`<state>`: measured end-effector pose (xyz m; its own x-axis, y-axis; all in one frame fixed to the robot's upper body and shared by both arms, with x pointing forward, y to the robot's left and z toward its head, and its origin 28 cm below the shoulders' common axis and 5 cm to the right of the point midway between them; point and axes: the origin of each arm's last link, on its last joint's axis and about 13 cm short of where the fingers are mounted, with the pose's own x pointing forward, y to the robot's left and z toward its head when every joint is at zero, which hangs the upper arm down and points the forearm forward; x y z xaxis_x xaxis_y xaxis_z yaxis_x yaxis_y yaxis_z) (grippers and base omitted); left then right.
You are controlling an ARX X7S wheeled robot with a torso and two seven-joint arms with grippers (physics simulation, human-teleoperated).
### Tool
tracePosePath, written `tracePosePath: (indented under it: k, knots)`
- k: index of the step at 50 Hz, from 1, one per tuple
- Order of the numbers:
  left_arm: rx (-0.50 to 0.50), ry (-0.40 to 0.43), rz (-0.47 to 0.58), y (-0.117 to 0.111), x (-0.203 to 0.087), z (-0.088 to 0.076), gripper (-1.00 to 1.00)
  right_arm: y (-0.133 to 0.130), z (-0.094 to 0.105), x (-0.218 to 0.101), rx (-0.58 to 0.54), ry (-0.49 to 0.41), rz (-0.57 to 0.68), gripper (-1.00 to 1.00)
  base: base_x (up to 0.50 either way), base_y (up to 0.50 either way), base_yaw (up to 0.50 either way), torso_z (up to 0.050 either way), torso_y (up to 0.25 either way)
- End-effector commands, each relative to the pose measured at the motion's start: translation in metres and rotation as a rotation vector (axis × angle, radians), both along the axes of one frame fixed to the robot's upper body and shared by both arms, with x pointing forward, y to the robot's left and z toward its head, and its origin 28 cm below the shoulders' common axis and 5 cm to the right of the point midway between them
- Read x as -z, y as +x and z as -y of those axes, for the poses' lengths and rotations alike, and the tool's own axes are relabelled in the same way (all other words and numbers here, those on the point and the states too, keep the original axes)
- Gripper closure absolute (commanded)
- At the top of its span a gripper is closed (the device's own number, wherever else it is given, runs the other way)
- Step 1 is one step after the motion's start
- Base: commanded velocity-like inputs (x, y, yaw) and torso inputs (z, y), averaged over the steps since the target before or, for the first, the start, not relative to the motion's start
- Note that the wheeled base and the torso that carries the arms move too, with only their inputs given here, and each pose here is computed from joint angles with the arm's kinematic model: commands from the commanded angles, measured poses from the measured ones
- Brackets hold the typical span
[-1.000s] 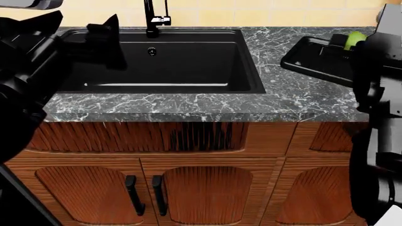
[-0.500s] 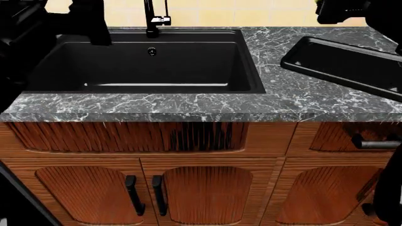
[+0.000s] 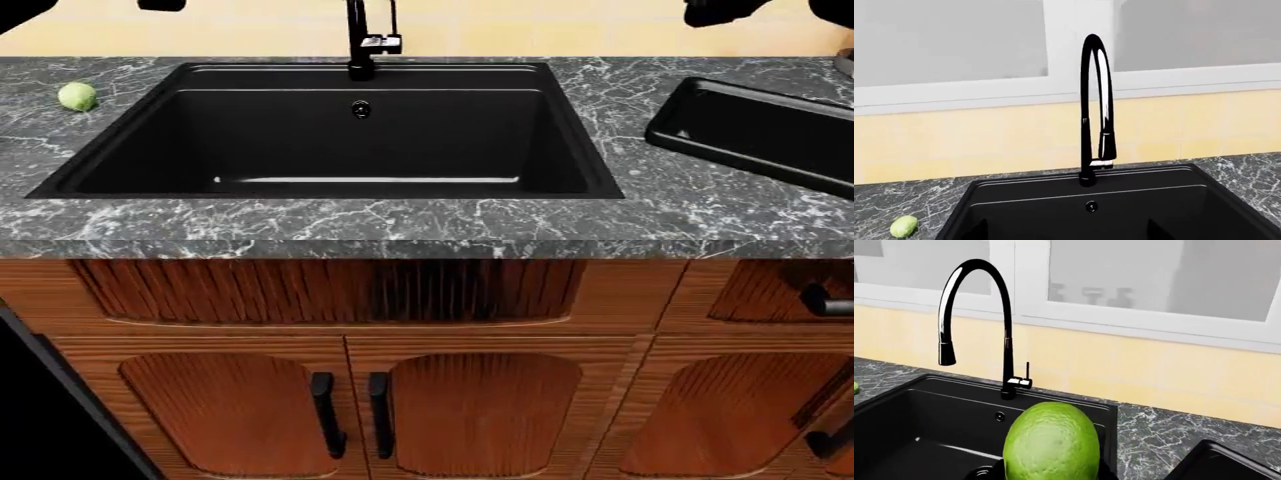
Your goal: Pick up the fruits and vegetables and place them in the sink. Turn on the sink faucet to wash them. Then turn the sink off and put them in the tray.
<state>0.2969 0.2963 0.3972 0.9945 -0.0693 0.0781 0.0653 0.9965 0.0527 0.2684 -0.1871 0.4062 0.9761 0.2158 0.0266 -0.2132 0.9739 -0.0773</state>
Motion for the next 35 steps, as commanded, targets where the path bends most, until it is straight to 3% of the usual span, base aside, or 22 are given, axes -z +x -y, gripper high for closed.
tracePosePath:
  k: [1, 13, 25, 35]
  knots:
    - [-0.008, 0.005, -0.023, -0.003, -0.002, -0.001, -1.0, -0.004, -0.002, 0.0, -0.026, -0.001, -0.01, 1.0, 0.0, 0.5, 0.0, 0.0, 0.0]
    - [0.012, 0.003, -0.027, -0.003, -0.002, -0.001, -1.0, -0.007, -0.009, 0.004, -0.04, 0.01, -0.008, 1.0, 0.0, 0.5, 0.0, 0.0, 0.0]
    - [0.033, 0.019, -0.026, -0.003, -0.002, -0.002, -1.0, -0.024, -0.001, 0.004, -0.051, 0.031, 0.003, 1.0, 0.05, 0.49, 0.0, 0.0, 0.0]
    - [0.051, 0.022, -0.026, -0.003, -0.002, -0.002, -1.0, -0.007, 0.009, 0.004, 0.035, 0.052, 0.005, 1.0, 0.4, 0.09, 0.0, 0.0, 0.0]
